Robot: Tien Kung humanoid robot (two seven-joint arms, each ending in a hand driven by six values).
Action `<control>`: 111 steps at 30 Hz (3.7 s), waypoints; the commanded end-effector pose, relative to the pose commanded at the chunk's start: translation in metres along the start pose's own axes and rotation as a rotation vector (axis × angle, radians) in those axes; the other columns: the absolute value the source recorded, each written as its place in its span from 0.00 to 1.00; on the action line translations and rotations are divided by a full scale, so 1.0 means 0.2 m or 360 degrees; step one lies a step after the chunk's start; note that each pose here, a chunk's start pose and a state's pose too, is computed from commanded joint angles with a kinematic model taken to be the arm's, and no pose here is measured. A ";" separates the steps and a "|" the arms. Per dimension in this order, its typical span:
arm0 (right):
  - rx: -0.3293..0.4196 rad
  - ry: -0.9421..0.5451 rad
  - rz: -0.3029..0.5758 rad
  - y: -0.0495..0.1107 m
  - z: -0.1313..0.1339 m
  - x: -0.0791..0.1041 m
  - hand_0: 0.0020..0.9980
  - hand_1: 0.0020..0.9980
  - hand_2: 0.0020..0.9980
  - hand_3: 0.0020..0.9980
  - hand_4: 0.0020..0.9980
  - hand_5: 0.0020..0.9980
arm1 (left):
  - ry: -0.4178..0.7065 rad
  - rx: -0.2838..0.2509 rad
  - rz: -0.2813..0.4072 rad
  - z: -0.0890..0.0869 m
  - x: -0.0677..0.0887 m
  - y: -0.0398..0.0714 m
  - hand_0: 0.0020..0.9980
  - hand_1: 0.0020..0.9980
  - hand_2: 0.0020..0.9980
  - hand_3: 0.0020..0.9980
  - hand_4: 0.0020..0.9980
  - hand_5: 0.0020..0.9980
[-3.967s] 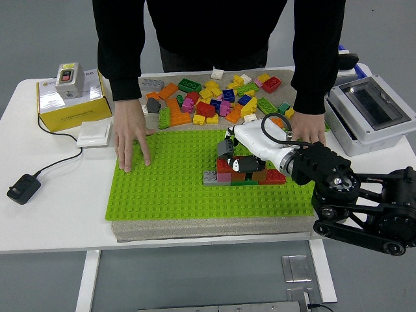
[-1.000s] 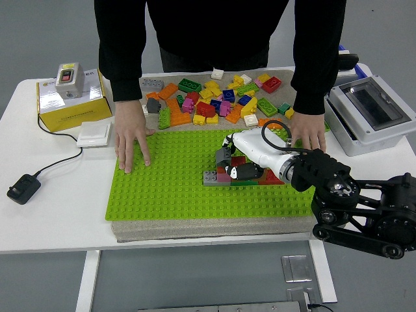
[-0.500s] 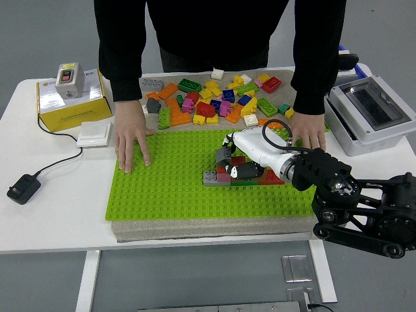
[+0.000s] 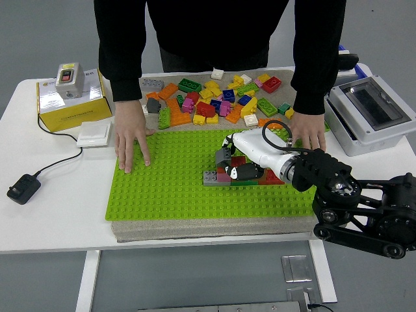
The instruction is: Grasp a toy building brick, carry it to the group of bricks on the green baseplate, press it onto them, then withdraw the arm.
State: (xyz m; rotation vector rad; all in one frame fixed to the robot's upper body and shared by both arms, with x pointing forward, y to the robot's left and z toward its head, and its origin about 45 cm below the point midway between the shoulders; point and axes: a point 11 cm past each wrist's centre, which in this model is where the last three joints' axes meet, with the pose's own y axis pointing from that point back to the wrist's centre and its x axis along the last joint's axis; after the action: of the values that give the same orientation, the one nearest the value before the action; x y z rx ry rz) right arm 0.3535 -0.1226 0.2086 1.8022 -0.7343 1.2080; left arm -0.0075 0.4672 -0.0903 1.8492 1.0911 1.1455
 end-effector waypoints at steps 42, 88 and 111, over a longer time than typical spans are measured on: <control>0.0022 -0.0004 -0.0005 0.00 0.00 0.00 0.04 0.10 0.61 0.61 0.60 0.48 | -0.0002 0.0000 0.0005 0.00 0.00 0.00 0.72 0.68 0.57 0.71 0.23 0.68; 0.0010 -0.0032 -0.0002 -0.01 0.04 0.01 0.04 0.09 0.60 0.60 0.64 0.54 | 0.0017 -0.0048 0.0015 0.02 0.01 0.00 0.71 0.67 0.55 0.68 0.20 0.69; -0.0004 -0.0048 -0.0015 -0.02 0.06 -0.01 0.04 0.09 0.59 0.60 0.66 0.56 | 0.0011 -0.0048 0.0015 0.02 0.00 0.00 0.71 0.67 0.54 0.68 0.19 0.69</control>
State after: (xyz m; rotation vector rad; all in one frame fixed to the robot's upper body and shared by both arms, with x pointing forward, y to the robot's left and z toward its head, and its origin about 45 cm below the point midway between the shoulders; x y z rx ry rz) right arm 0.3607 -0.1310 0.2028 1.8235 -0.7434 1.1753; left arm -0.0043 0.4676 -0.0912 1.8304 1.0643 1.1687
